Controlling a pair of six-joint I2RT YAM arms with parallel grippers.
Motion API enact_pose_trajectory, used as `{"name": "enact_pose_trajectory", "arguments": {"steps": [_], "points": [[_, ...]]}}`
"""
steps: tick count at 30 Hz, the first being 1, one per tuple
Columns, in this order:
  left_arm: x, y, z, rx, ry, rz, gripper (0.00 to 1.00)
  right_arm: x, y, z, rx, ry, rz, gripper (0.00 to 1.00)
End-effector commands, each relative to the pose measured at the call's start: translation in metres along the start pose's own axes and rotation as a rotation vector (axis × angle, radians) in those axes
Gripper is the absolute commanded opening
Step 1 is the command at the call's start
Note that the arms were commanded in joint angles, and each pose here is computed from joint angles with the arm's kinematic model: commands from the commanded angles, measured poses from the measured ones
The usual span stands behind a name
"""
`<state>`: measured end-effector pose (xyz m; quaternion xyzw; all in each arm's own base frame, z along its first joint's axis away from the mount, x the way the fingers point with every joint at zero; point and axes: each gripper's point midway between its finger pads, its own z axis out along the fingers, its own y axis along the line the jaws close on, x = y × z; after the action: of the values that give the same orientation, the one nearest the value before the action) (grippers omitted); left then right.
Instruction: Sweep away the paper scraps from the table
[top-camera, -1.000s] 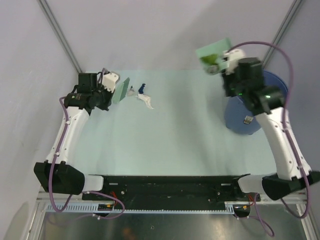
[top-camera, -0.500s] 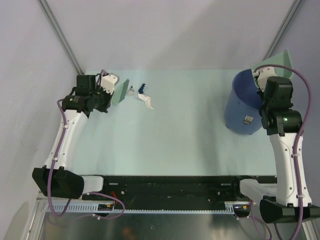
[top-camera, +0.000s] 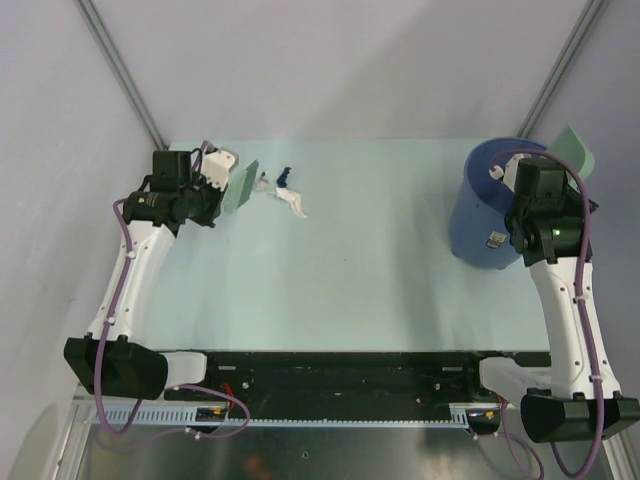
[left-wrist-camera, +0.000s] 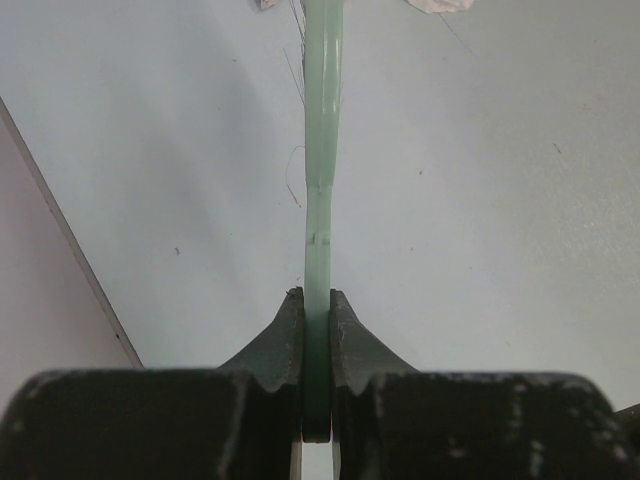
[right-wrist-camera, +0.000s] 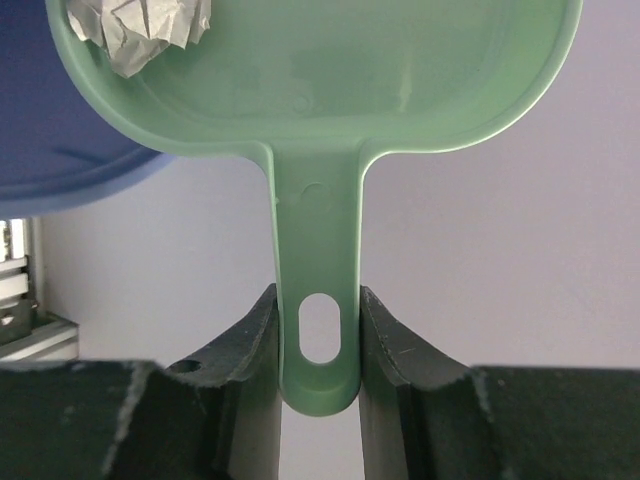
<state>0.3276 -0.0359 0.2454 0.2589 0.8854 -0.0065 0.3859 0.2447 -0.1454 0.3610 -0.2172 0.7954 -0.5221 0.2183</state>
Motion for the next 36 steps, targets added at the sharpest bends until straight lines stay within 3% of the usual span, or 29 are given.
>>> {"name": "enact_pose_trajectory", "arguments": {"steps": [1,4,8,15,21,22,24,25,26,29,32,35,36], "points": [[-0.014,-0.001,-0.015,-0.002,-0.065,0.028,0.00,0.006,-0.027,-0.009,0.107,0.010,-0.065,0.00],[-0.012,-0.001,-0.014,-0.002,-0.060,0.031,0.00,-0.004,-0.029,-0.009,0.125,-0.067,-0.106,0.00],[-0.016,-0.003,-0.016,0.008,-0.076,0.033,0.00,-0.024,0.016,-0.003,0.046,-0.202,-0.434,0.00],[-0.015,-0.001,-0.016,0.001,-0.068,0.045,0.00,-0.027,0.010,0.000,0.103,-0.240,-0.453,0.00],[-0.012,-0.007,-0.010,0.037,-0.061,0.032,0.00,-0.024,-0.042,-0.001,0.295,-0.149,-0.214,0.00],[-0.010,-0.009,-0.007,0.046,-0.052,0.024,0.00,-0.023,-0.063,-0.009,0.339,-0.165,0.002,0.00],[-0.003,-0.019,0.010,0.076,-0.001,0.013,0.00,-0.032,-0.074,-0.015,0.315,-0.188,0.182,0.00],[0.001,-0.020,0.016,0.071,0.025,0.018,0.00,-0.033,-0.085,-0.026,0.290,-0.229,0.354,0.00],[0.006,-0.024,0.027,0.081,0.060,0.024,0.00,-0.040,-0.084,-0.028,0.258,-0.256,0.405,0.00],[-0.003,-0.035,0.043,0.103,0.080,0.053,0.00,-0.080,-0.069,-0.047,0.120,-0.410,0.569,0.00],[-0.027,-0.030,0.058,0.074,0.055,0.022,0.00,-0.134,-0.037,-0.077,-0.015,-0.554,0.633,0.00],[-0.044,-0.025,0.081,0.036,0.056,0.006,0.00,-0.195,0.029,-0.107,-0.265,-0.661,0.569,0.00],[-0.058,-0.019,0.084,0.007,0.031,0.005,0.00,-0.218,0.066,-0.129,-0.469,-0.733,0.551,0.00]]}}
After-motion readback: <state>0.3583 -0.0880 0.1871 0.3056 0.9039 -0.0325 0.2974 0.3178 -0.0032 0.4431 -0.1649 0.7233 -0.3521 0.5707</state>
